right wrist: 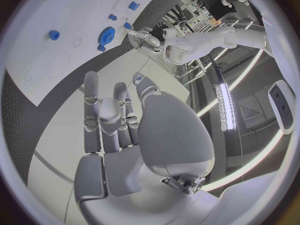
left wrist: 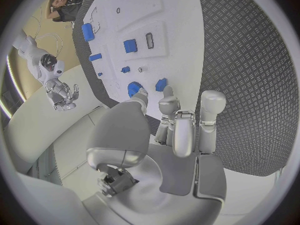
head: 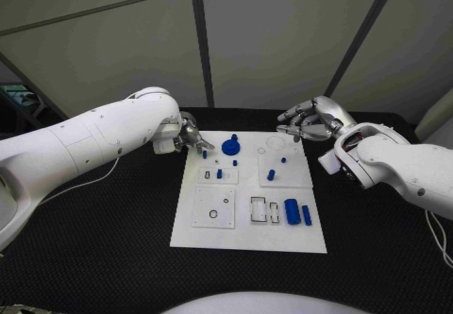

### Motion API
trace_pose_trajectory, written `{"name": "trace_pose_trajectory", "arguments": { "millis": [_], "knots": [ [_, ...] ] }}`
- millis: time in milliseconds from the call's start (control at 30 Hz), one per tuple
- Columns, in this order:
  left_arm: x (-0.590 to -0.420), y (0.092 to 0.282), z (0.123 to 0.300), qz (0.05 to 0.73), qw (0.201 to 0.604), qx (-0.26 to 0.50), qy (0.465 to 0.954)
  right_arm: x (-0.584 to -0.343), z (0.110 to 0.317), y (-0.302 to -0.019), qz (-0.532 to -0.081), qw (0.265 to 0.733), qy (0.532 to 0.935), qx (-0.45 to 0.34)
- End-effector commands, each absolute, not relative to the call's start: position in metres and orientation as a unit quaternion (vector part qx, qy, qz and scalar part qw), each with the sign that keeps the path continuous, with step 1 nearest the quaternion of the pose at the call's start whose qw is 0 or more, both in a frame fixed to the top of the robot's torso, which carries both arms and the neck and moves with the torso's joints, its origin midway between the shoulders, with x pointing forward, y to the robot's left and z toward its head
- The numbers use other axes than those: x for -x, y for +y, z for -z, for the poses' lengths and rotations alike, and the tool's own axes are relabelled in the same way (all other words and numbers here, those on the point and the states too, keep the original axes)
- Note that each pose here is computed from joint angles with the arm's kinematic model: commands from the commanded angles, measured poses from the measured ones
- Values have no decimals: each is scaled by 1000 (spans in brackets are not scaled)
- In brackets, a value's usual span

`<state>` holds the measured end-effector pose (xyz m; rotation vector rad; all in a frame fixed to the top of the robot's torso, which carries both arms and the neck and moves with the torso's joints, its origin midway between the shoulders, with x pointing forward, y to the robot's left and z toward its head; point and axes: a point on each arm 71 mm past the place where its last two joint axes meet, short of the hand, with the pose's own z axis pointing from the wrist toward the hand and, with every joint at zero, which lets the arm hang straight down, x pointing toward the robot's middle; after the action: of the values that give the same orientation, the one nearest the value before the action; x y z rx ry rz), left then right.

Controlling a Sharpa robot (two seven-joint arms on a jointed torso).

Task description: Assemble the parts on the task board

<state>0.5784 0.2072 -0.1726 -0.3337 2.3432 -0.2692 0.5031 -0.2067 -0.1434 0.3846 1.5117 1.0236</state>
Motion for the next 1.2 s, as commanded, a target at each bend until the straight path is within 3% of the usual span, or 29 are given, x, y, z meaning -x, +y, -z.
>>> {"name": "trace_pose_trajectory", "arguments": {
  "millis": [33,1200],
  "knots": [
    [-579,205,173,104,366,121,917,-503,142,-205,-444,593,651,-164],
    [-580,203,179,96,356,114,923,-503,143,-205,-444,592,652,-163]
  ]
}}
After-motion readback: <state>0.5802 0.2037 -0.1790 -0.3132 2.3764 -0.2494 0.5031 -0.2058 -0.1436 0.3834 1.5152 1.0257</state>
